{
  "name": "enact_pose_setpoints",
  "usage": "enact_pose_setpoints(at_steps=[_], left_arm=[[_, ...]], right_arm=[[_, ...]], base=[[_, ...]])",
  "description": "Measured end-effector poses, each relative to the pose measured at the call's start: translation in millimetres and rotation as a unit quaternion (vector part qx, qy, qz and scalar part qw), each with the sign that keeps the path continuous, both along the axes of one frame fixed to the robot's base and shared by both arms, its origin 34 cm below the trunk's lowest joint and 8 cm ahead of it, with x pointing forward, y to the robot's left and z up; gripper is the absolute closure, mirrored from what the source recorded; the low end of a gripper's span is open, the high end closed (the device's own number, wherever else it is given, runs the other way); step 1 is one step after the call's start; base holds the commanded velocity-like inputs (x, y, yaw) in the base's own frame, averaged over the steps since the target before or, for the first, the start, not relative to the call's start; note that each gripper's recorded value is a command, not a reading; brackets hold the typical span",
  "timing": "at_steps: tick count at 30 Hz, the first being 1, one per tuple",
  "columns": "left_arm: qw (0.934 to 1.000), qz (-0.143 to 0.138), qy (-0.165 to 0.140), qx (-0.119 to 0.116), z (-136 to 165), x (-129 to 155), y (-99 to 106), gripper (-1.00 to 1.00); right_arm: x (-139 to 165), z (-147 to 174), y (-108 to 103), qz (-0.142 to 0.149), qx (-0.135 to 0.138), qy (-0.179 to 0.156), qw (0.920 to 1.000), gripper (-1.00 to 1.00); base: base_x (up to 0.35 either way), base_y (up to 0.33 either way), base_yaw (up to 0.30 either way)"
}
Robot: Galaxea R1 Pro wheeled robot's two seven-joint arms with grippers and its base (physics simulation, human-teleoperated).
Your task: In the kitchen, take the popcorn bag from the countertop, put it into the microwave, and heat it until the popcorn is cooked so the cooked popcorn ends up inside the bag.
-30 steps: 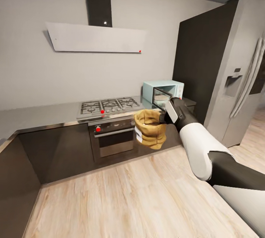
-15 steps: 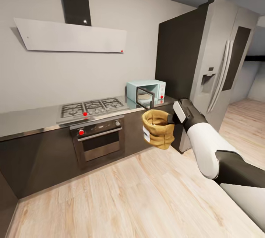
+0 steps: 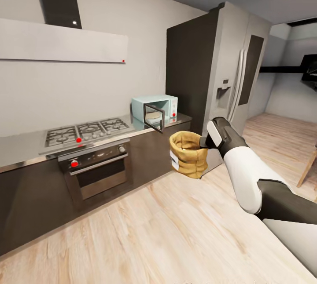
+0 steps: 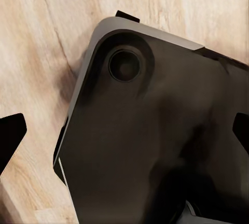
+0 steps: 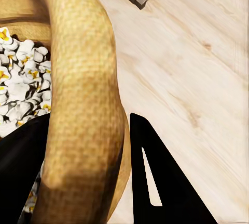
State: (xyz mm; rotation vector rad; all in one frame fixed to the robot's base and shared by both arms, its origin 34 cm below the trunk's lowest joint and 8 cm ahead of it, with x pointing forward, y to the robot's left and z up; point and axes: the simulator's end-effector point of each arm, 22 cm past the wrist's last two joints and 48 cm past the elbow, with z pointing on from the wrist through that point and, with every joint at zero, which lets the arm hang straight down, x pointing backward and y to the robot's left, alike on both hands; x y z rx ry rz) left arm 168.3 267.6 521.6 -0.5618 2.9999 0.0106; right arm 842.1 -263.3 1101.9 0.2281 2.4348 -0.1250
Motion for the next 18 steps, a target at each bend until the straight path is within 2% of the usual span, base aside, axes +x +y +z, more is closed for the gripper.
enact_pose_setpoints(at_steps=[18], left_arm=[[1.0000,0.001,0.000,0.000,0.0,0.1,0.0,-1.00]], right_arm=[[0.0,-0.2,2.8,0.002,0.002,0.000,1.0000,1.00]], base=[[0.000,0.000,-0.287]])
